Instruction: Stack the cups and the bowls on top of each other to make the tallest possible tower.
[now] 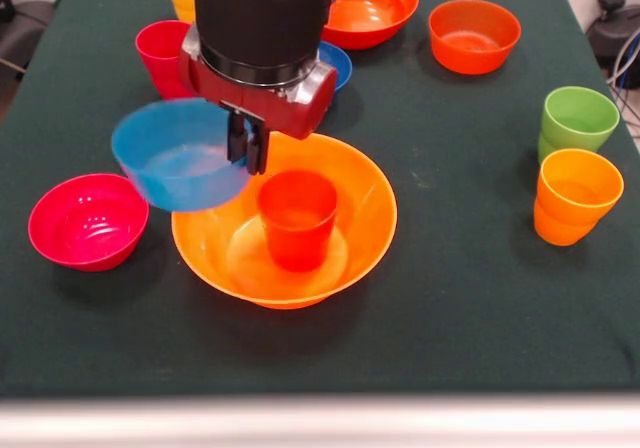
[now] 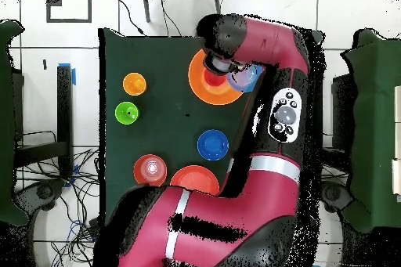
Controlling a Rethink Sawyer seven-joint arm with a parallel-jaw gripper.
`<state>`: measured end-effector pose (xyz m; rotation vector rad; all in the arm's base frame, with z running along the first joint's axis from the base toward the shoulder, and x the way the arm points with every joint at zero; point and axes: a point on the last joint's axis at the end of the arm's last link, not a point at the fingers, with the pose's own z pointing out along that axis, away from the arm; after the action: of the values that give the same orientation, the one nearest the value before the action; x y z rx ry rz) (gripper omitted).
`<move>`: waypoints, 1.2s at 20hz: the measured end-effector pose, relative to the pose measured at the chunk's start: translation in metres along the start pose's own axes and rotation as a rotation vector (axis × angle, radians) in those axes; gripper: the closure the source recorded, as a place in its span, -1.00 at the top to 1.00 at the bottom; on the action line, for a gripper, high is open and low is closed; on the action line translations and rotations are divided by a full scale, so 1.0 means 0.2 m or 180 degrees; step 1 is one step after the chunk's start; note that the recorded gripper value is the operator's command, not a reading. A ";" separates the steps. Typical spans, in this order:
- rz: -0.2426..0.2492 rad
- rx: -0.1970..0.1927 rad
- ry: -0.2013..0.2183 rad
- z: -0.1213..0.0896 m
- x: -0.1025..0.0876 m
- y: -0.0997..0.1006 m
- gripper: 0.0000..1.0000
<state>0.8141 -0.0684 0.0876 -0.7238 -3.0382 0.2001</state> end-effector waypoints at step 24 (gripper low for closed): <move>0.0028 0.0013 -0.0171 -0.15 -0.06 -0.04 -1.00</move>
<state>0.8220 -0.0765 0.1193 -0.7436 -3.0848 0.2297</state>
